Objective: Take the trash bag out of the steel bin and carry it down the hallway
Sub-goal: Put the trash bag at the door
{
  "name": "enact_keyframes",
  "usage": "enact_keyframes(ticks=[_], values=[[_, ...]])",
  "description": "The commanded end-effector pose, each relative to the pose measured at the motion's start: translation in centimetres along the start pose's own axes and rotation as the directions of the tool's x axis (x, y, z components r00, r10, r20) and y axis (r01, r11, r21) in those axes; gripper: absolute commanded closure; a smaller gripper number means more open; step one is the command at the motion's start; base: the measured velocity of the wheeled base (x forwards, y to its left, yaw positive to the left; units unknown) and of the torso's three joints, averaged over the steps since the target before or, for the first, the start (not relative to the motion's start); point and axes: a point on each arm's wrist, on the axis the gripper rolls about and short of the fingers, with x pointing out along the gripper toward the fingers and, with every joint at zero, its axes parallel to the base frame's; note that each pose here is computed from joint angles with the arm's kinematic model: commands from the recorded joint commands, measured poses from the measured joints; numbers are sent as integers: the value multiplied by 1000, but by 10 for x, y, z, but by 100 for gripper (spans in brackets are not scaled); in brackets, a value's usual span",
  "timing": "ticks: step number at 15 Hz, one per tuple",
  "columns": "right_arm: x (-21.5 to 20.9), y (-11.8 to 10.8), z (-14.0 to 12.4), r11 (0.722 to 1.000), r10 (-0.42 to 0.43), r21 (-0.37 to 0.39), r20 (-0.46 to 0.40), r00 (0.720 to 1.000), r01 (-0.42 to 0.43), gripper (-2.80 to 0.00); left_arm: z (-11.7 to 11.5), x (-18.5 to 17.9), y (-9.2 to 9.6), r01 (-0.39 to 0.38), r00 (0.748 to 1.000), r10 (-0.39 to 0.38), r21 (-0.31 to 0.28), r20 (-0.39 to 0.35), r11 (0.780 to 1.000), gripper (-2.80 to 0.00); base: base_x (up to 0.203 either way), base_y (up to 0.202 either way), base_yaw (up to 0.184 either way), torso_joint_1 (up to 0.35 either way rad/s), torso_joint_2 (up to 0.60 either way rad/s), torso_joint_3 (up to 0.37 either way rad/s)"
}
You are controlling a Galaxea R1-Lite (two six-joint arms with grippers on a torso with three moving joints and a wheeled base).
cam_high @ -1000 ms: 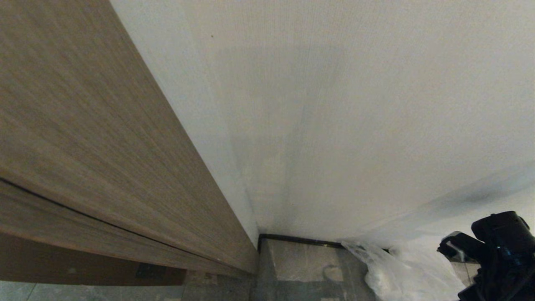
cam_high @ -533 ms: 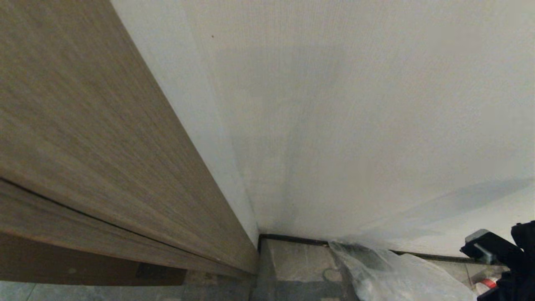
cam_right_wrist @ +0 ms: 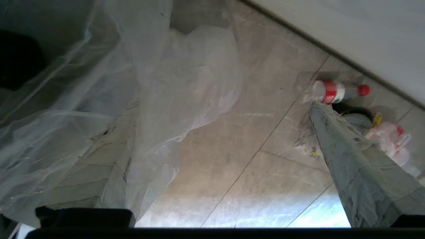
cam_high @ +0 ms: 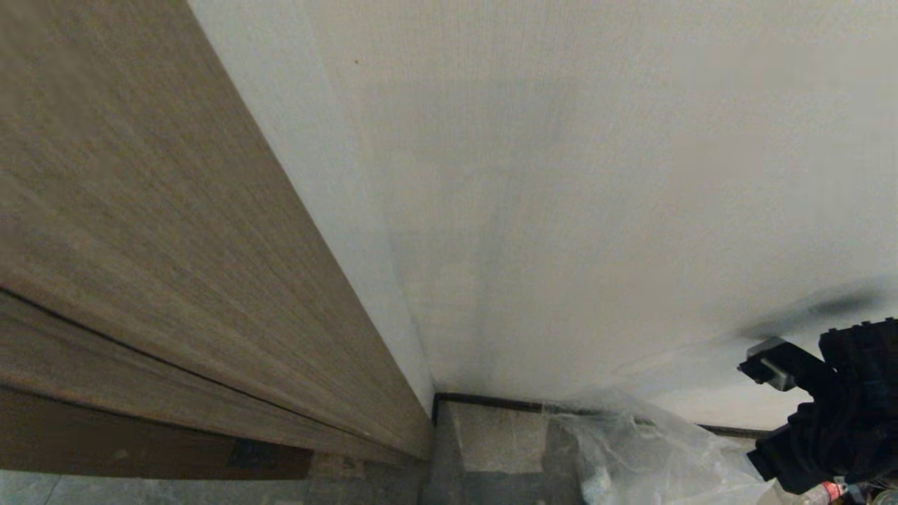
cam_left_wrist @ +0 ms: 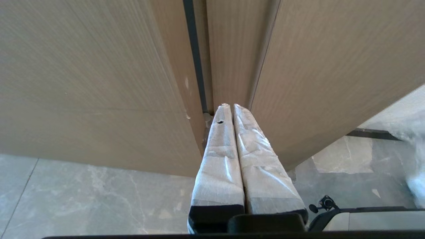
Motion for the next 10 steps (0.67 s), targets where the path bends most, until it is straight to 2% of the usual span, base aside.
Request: enact_keyframes(ticks=[1, 2, 3, 4, 5, 7, 9, 10], values=[[17, 6, -13, 998, -50, -37, -123, 991, 46, -280, 0, 0, 0, -1, 1000, 1, -1, -2, 1000, 0, 0, 0, 0, 0, 0, 0], [15, 6, -22, 989, -135, -77, -187, 973, 123, -280, -1, 0, 0, -1, 1000, 1, -1, -3, 1000, 0, 0, 0, 0, 0, 0, 0], [15, 6, -23, 985, -157, -107, -213, 964, 137, -280, 0, 0, 0, -1, 1000, 1, -1, -2, 1000, 0, 0, 0, 0, 0, 0, 0], [15, 7, -23, 990, -129, -87, -198, 972, 114, -280, 0, 0, 0, -1, 1000, 1, -1, -2, 1000, 0, 0, 0, 0, 0, 0, 0], [15, 10, -32, 992, -107, -85, -228, 968, 89, -280, 0, 0, 0, -1, 1000, 1, -1, -2, 1000, 0, 0, 0, 0, 0, 0, 0], [10, 8, -31, 994, -100, -73, -223, 970, 85, -280, -1, 0, 0, 0, 1000, 0, -1, -4, 1000, 0, 0, 0, 0, 0, 0, 0], [2, 11, -46, 995, -74, -91, -305, 949, 49, -280, 0, 0, 0, -1, 1000, 1, -1, -2, 1000, 0, 0, 0, 0, 0, 0, 0], [2, 11, -43, 996, -52, -79, -279, 959, 31, -280, -1, 0, 0, -1, 1000, 1, -1, -3, 1000, 0, 0, 0, 0, 0, 0, 0]])
